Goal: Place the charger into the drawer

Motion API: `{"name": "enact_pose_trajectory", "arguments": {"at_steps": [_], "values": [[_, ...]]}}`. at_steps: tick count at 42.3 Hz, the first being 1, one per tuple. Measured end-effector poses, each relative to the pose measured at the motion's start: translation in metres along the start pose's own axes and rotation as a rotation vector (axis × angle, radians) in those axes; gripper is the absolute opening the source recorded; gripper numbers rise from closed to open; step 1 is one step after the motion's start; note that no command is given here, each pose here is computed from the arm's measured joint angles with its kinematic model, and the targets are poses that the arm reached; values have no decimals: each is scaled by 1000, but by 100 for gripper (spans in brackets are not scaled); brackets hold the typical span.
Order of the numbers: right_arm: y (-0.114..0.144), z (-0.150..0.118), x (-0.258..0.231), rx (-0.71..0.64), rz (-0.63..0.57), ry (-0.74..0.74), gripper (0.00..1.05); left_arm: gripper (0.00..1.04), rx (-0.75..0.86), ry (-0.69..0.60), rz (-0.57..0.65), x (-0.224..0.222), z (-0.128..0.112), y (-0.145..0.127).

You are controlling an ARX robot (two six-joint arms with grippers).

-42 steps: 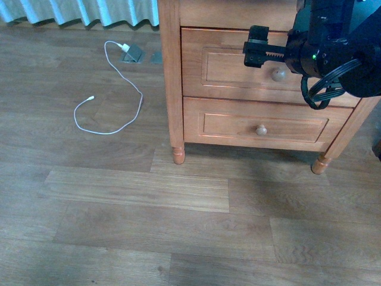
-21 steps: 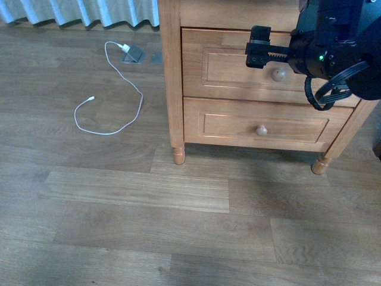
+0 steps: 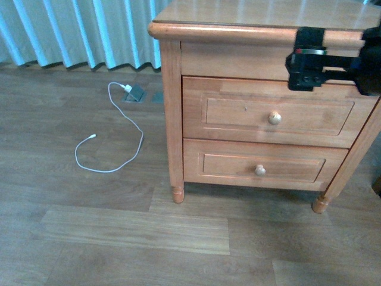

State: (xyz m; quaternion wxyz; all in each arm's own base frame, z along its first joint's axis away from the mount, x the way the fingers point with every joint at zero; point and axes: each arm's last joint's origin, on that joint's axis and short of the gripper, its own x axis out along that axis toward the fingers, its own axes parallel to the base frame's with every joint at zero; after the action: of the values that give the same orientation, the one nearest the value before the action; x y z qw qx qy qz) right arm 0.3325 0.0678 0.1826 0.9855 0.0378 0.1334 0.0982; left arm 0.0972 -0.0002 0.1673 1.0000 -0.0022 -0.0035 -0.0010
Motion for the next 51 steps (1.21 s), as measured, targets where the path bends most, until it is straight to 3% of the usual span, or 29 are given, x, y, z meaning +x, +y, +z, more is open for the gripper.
{"name": "enact_pose_trajectory", "arguments": {"at_steps": [11,28,44,46,48,51], "values": [[-13,30,-86,97,17,-57,96,99,0,0,0,0,0,0],[-31,26,-197,217,-6,-181,96,99,0,0,0,0,0,0],[-34,22,-203,242,-25,-191,96,99,0,0,0,0,0,0],[-32,21,-203,198,-75,-225,92,99,0,0,0,0,0,0],[-28,14,-204,93,-161,-279,80,99,0,0,1,0,0,0],[-27,4,-205,11,-181,-279,67,99,0,0,0,0,0,0]]}}
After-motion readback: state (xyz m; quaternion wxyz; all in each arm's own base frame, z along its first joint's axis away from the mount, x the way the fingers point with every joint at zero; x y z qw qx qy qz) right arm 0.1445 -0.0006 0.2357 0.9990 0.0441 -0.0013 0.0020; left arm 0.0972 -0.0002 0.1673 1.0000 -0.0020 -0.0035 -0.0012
